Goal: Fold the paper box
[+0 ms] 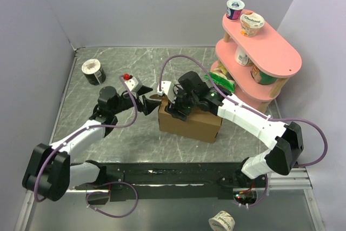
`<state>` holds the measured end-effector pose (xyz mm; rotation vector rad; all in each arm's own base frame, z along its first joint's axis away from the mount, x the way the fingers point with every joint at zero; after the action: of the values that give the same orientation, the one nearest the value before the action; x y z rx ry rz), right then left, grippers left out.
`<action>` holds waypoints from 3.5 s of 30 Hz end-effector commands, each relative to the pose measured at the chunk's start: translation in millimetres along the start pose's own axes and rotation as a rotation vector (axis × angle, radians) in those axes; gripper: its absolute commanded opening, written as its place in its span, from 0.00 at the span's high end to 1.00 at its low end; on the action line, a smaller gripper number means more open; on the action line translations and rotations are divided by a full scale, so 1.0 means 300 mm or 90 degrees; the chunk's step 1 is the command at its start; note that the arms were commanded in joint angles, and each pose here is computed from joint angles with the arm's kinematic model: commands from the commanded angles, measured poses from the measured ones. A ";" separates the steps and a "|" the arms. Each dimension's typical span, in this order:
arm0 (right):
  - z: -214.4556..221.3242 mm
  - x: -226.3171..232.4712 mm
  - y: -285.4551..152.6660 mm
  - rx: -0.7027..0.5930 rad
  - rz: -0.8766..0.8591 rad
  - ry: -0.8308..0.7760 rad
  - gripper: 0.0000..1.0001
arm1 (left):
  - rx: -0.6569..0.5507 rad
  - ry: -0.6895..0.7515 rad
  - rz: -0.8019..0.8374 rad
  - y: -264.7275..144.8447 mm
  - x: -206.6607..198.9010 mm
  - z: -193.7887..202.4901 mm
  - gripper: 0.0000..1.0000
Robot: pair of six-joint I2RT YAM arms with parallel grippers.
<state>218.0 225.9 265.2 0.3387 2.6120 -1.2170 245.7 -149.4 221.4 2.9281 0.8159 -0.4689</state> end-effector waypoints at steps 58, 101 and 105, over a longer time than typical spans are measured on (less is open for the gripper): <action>-0.019 0.046 0.127 0.059 0.064 -0.037 0.42 | 0.129 -0.190 -0.214 0.013 -0.146 -0.072 0.47; -0.013 0.049 0.158 0.066 0.040 -0.030 0.44 | 0.070 -0.216 -0.161 -0.002 -0.179 -0.163 0.94; -0.008 0.050 0.158 0.069 0.043 -0.032 0.44 | 0.071 -0.230 -0.166 0.007 -0.180 -0.166 0.99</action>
<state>218.0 254.6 259.4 0.4909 2.4495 -1.2198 215.5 -159.3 254.5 2.7394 1.2823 -1.0933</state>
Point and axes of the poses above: each gripper's point midway between its finger pads, its own y axis out along the fingers, its own x axis along the line the jaws close on, z = x × y, the point moved 10 cm from there along -y, back along the fingers, and after that the axes turned 13 degrees about -y, right-handed, at the moved point
